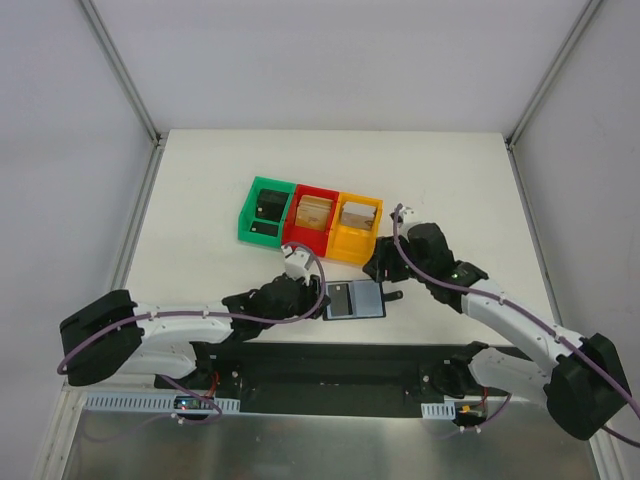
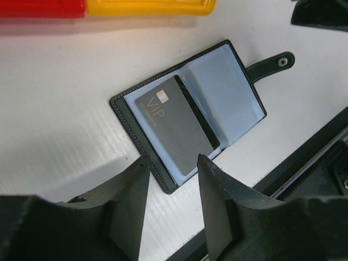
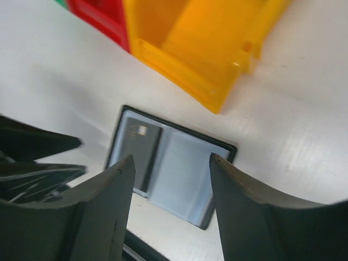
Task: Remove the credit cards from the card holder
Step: Remove the credit card from the card holder.
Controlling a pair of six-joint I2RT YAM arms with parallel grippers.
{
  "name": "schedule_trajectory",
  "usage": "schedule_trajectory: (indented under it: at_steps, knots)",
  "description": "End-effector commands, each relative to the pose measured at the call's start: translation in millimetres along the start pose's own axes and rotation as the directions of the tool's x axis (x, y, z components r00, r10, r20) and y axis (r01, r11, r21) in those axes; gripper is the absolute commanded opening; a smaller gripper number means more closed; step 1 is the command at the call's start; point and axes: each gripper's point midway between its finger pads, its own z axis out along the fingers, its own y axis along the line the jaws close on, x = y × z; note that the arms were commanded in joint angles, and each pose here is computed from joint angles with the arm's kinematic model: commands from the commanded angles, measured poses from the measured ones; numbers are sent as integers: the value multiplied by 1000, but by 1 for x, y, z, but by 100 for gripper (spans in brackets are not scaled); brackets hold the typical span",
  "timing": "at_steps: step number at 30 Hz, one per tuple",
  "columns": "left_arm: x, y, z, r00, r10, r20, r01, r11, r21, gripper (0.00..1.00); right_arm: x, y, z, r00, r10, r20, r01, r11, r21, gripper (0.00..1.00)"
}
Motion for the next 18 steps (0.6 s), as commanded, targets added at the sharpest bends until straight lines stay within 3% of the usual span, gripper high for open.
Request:
schedule_trajectory:
  at_steps: [1, 4, 8, 18]
  knots:
    - [-1, -24, 12, 992, -119, -50, 124, 986, 111, 33, 0, 46, 1, 999, 51, 12, -47, 973, -225, 58]
    - [4, -23, 18, 976, -204, -73, 212, 968, 134, 17, 2, 61, 6, 993, 115, -20, -116, 948, -298, 49]
    - [4, -22, 23, 966, -247, -71, 255, 954, 160, 7, 10, 73, 15, 992, 91, -91, -117, 931, -344, 42]
    - [13, -17, 38, 961, -249, -118, 262, 959, 113, 1, 42, 70, 40, 981, 73, -180, -126, 945, -301, 41]
